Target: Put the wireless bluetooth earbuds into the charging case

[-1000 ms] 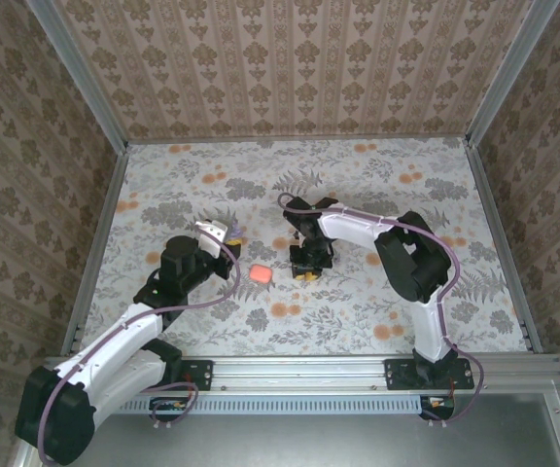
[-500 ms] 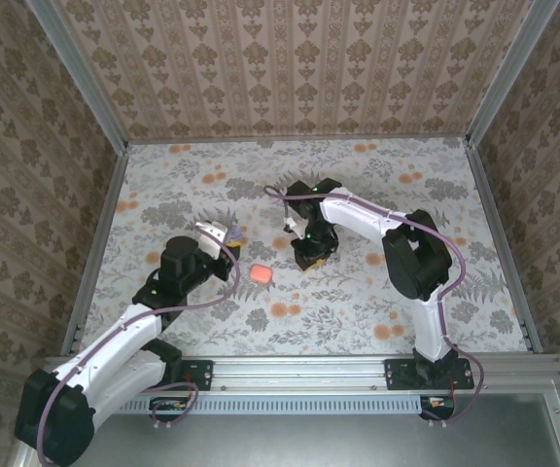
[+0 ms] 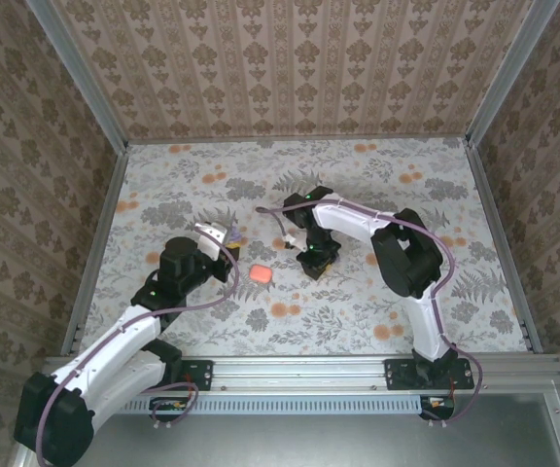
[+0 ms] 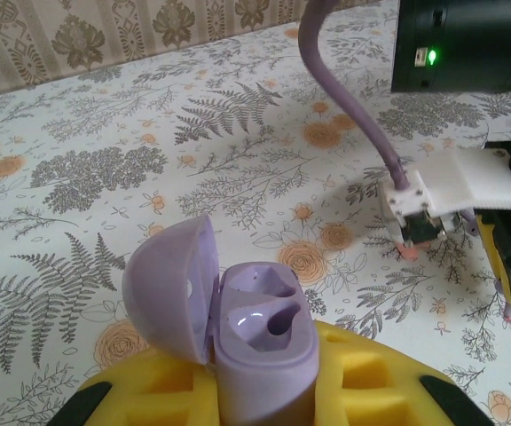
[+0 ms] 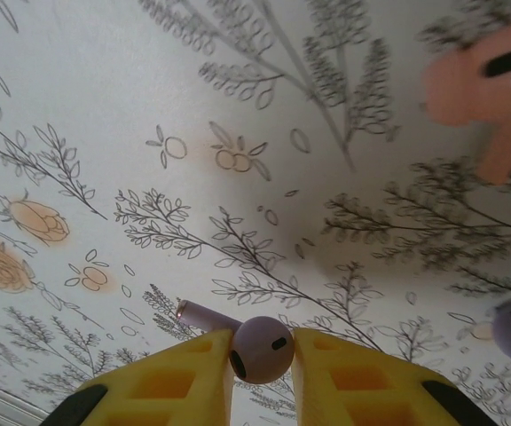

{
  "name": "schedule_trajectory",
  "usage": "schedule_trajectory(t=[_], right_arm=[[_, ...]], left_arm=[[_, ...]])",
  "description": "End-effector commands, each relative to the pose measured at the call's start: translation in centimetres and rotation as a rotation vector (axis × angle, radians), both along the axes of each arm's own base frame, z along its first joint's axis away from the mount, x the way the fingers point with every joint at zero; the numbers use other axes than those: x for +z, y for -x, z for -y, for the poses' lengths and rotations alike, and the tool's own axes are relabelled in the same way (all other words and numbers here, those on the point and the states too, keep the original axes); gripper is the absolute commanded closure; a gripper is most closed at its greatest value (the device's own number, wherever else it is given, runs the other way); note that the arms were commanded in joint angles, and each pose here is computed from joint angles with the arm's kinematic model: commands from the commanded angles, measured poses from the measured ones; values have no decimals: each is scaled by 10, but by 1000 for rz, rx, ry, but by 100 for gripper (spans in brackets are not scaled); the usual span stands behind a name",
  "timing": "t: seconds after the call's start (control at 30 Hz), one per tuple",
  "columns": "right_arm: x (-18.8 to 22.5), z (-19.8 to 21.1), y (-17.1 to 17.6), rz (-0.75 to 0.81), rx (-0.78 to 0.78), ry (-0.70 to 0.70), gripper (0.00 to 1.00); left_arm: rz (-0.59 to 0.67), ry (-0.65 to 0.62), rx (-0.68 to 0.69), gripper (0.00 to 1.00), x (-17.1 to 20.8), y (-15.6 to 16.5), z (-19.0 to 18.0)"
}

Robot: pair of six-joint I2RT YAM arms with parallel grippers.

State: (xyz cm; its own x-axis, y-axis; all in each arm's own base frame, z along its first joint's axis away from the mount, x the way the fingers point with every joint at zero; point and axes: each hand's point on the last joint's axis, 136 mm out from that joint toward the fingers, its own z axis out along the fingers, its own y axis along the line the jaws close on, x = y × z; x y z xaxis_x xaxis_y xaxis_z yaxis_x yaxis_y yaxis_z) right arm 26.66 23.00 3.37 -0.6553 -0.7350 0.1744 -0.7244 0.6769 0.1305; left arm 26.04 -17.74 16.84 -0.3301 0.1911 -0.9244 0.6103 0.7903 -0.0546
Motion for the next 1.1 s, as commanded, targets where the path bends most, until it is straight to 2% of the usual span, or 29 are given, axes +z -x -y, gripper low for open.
schedule_trajectory(t=[0.0,0.17,0.27,0.37,0.57,0.73,0.83,0.93,1.0,1.07], right_arm=[[-14,7,6,-20,77,57,76],[-23,7,10,-33,94,86,75],[-20,5,7,-17,83,79,70],[-8,1,3,14,72,56,63],[26,-8,-1,70,-19,-18,60],[49,-20,3,83,-240,-136,60],[50,-8,4,96,-424,-69,62],[47,9,9,73,-694,36,63],[46,8,13,50,-833,25,63],[43,-4,13,0,-950,-53,62]], left_arm=[[33,27,14,85,20,-4,-1],[32,27,14,85,22,-4,-1],[33,28,14,85,23,-4,-1],[35,27,14,85,23,-4,-1],[41,37,7,85,26,-6,1],[45,42,-2,84,26,-6,4],[45,40,-14,85,26,-7,7],[48,37,-22,85,26,-7,8],[51,37,-22,85,26,-7,8],[51,43,-23,84,26,-7,8]])
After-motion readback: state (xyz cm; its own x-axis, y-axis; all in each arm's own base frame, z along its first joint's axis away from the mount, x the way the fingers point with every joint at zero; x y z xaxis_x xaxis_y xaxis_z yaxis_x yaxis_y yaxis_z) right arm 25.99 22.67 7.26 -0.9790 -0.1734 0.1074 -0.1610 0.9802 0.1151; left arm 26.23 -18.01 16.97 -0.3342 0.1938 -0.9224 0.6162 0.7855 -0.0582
